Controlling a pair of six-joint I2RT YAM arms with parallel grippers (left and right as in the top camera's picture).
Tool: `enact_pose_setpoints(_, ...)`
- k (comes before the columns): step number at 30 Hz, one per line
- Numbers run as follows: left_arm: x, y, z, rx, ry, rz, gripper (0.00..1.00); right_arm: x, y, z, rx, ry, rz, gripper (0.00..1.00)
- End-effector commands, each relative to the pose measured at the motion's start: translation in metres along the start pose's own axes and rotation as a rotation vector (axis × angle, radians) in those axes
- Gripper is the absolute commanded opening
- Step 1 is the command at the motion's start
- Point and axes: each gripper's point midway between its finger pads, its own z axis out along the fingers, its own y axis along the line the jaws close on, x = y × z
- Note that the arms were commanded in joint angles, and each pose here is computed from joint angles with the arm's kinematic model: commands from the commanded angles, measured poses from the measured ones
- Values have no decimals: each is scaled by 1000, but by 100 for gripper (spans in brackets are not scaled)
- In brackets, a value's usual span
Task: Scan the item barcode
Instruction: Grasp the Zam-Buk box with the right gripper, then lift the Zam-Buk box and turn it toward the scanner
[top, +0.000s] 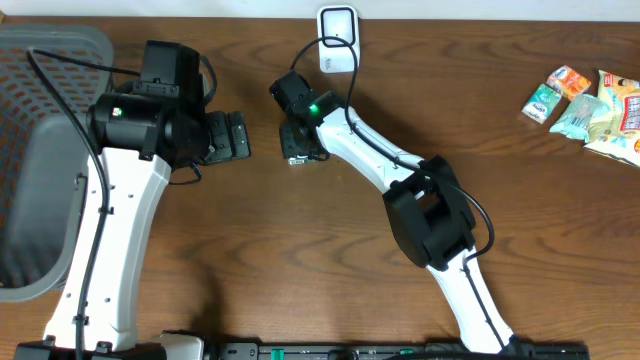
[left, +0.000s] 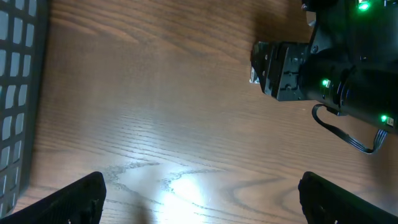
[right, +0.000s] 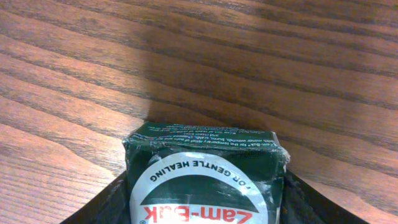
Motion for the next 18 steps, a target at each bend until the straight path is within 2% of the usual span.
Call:
enact_pose_setpoints(1, -1, 1, -1, -5, -4, 1, 98, 0, -9, 0, -2, 25, 19, 57)
enact_pose_setpoints(4, -1, 1, -1, -5, -4, 1, 98, -14, -9, -23, -86, 26, 55, 57)
enact_pose_setpoints(8, -1, 1, -1, -5, -4, 1, 98, -32, -7, -69, -344, 68, 118, 55)
enact_pose_setpoints(18, -1, 1, -1, -5, -4, 1, 98, -43, 7, -151, -989, 259, 205, 54)
